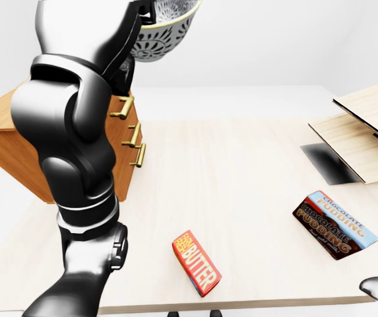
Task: Close the top drawer of the cabinet and put the bowl on top of it.
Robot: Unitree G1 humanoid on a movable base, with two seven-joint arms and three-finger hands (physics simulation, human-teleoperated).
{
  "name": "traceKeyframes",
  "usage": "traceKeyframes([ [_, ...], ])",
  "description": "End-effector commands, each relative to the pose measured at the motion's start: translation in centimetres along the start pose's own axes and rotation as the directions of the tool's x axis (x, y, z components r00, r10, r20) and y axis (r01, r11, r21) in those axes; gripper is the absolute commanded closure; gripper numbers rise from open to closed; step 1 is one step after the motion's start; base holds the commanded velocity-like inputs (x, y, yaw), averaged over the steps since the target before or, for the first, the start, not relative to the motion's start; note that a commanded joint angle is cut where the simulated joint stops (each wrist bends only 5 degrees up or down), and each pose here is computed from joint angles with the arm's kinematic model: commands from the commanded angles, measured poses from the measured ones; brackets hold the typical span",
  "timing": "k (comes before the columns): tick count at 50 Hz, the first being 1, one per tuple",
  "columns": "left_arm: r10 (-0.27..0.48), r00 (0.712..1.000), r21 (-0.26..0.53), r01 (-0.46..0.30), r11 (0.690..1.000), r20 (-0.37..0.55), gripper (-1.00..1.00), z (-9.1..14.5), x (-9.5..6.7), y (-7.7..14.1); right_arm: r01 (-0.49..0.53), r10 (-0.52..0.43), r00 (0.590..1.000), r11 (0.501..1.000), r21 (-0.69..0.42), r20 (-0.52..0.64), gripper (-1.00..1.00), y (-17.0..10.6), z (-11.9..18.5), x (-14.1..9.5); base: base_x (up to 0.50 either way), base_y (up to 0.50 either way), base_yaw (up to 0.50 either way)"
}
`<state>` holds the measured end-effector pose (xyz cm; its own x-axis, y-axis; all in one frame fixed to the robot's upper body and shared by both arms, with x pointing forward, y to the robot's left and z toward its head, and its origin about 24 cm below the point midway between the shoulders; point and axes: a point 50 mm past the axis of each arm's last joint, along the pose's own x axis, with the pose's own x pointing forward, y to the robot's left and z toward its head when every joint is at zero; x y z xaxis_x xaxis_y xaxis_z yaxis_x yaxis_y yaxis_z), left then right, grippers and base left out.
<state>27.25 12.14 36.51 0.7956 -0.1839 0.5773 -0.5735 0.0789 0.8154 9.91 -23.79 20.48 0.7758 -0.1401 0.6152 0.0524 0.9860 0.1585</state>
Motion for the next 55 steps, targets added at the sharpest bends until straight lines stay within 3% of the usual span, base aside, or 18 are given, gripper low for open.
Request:
traceKeyframes([
  [1, -0.028, 0.999, -0.02, 0.027, 0.999, -0.034, 1.0, -3.7, 0.4, 0.7, -0.006, 0.006, 1.0, 1.0, -0.003, -0.013, -1.0, 0.3, -0.3, 0.0, 0.0, 0.0, 0.0],
  [7, -0.098, 0.994, -0.055, 0.095, 0.994, -0.049, 1.0, -5.9, 0.7, -0.5, -0.003, 0.003, 1.0, 1.0, -0.001, -0.014, -1.0, 0.1, -0.2, -0.1, 0.0, 0.0, 0.0],
  [29, -0.047, 0.986, -0.106, 0.031, 0.994, -0.161, 1.0, -11.6, 0.6, -1.0, -0.002, 0.002, 1.0, 1.0, -0.001, -0.005, -1.0, 0.0, 0.0, -0.1, 0.0, 0.0, 0.0],
  [41, -0.029, 0.964, -0.17, -0.016, 0.985, -0.263, 1.0, -15.2, -0.2, -2.3, -0.001, 0.001, 1.0, 1.0, -0.005, -0.002, -1.0, 0.0, -0.1, -0.1, 0.0, 0.0, 0.0],
  [47, -0.01, 0.942, -0.202, -0.061, 0.978, -0.336, 1.0, -17.6, 0.0, -2.3, -0.006, 0.006, 1.0, 1.0, -0.008, -0.012, -1.0, 0.3, -0.3, -0.1, 0.0, 0.0, 0.0],
  [55, -0.023, 0.926, -0.258, -0.081, 0.963, -0.377, 1.0, -18.8, 0.4, -3.0, -0.009, 0.009, 1.0, 1.0, -0.004, -0.015, -1.0, 0.2, -0.3, -0.2, 0.0, 0.0, 0.0],
])
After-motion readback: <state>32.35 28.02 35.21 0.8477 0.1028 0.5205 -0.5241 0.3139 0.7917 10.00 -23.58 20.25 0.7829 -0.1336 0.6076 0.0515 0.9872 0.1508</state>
